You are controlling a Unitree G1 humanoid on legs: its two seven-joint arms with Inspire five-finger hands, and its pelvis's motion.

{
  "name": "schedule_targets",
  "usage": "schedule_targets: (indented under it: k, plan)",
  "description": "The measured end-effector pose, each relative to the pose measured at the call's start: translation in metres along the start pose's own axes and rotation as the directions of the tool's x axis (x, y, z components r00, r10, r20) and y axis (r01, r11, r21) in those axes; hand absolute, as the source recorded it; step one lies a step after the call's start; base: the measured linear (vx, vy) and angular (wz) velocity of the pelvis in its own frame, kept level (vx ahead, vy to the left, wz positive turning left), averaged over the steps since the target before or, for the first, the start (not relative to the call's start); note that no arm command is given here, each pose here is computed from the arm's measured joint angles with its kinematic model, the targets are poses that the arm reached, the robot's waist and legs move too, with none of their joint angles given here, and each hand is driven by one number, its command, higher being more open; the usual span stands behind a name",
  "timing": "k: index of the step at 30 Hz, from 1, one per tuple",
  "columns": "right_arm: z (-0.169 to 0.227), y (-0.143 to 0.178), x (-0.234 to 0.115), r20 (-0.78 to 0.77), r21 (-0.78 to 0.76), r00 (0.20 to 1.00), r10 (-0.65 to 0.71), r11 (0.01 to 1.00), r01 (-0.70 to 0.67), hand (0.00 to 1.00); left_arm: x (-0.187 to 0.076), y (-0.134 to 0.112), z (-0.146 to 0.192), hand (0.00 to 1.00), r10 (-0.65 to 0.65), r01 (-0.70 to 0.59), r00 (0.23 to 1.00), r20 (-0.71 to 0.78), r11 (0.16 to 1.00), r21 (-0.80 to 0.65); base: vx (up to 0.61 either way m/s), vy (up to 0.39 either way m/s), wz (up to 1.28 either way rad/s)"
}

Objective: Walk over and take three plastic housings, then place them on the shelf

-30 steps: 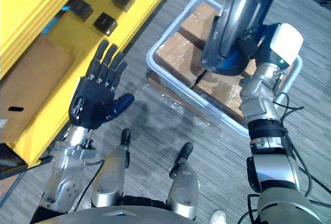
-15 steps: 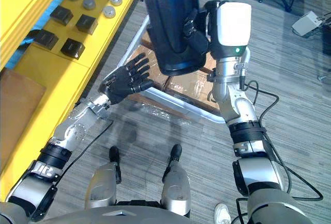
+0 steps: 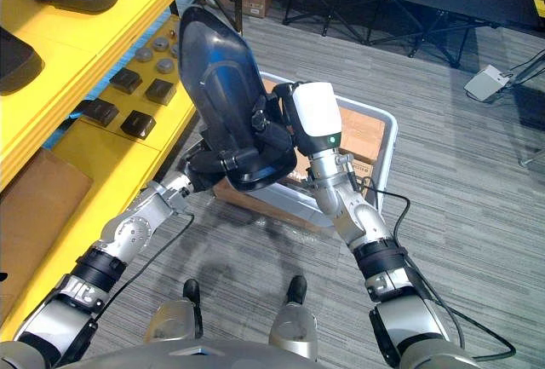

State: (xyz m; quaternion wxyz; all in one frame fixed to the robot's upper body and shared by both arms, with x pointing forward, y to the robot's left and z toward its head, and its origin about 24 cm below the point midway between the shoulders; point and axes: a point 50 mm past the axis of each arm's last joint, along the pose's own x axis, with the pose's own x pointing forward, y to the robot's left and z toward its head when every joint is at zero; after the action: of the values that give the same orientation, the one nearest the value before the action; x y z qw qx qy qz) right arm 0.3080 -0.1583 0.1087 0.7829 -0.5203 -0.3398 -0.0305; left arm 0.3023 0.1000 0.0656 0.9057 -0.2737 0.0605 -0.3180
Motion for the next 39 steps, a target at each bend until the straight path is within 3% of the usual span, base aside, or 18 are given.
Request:
schedule_targets:
  k: [9,15,20,21,28,30,31,34,39]
  plan:
    - [0.001,0.021,-0.026,-0.083,0.089,0.994,0.067,0.994,-0.060,0.00,-0.008,-0.001,-0.017,0.00,0.126,-0.125,0.992,0.022,0.992,-0.018,0.03,-0.005,0.05]
    - [0.019,0.038,-0.039,-0.112,0.189,0.991,0.078,0.980,-0.056,0.00,-0.021,0.004,-0.034,0.00,0.288,-0.286,0.956,0.051,0.958,-0.036,0.01,-0.004,0.03]
    - [0.023,0.043,-0.047,-0.164,0.240,0.984,0.064,0.970,-0.024,0.00,-0.024,0.002,-0.040,0.00,0.307,-0.305,0.949,0.076,0.952,-0.035,0.00,0.000,0.03]
    - [0.023,0.044,-0.049,-0.173,0.242,0.984,0.053,0.970,-0.010,1.00,-0.023,0.001,-0.040,0.00,0.305,-0.304,0.949,0.084,0.952,-0.018,0.00,0.000,0.00]
    - [0.038,0.032,-0.056,-0.224,0.394,0.973,-0.057,0.908,0.144,1.00,-0.040,-0.019,-0.020,0.00,0.321,-0.357,0.909,0.264,0.929,0.099,0.02,-0.004,0.04]
    - [0.043,0.024,-0.057,-0.222,0.456,0.972,-0.076,0.873,0.172,1.00,-0.046,-0.017,-0.007,0.00,0.367,-0.441,0.856,0.363,0.886,0.143,0.02,-0.008,0.11]
    - [0.048,0.019,-0.060,-0.224,0.534,0.972,-0.071,0.826,0.184,1.00,-0.055,-0.014,0.008,0.00,0.410,-0.533,0.784,0.467,0.829,0.168,0.00,-0.003,0.07]
    - [0.053,0.009,-0.063,-0.236,0.646,0.970,-0.055,0.737,0.199,1.00,-0.074,-0.011,0.031,0.00,0.438,-0.656,0.654,0.617,0.734,0.175,0.00,0.000,0.05]
    - [0.029,-0.034,-0.071,-0.306,0.737,0.946,-0.104,0.603,0.305,1.00,-0.125,-0.014,0.054,0.00,0.420,-0.875,0.427,0.801,0.417,0.247,0.00,0.001,0.01]
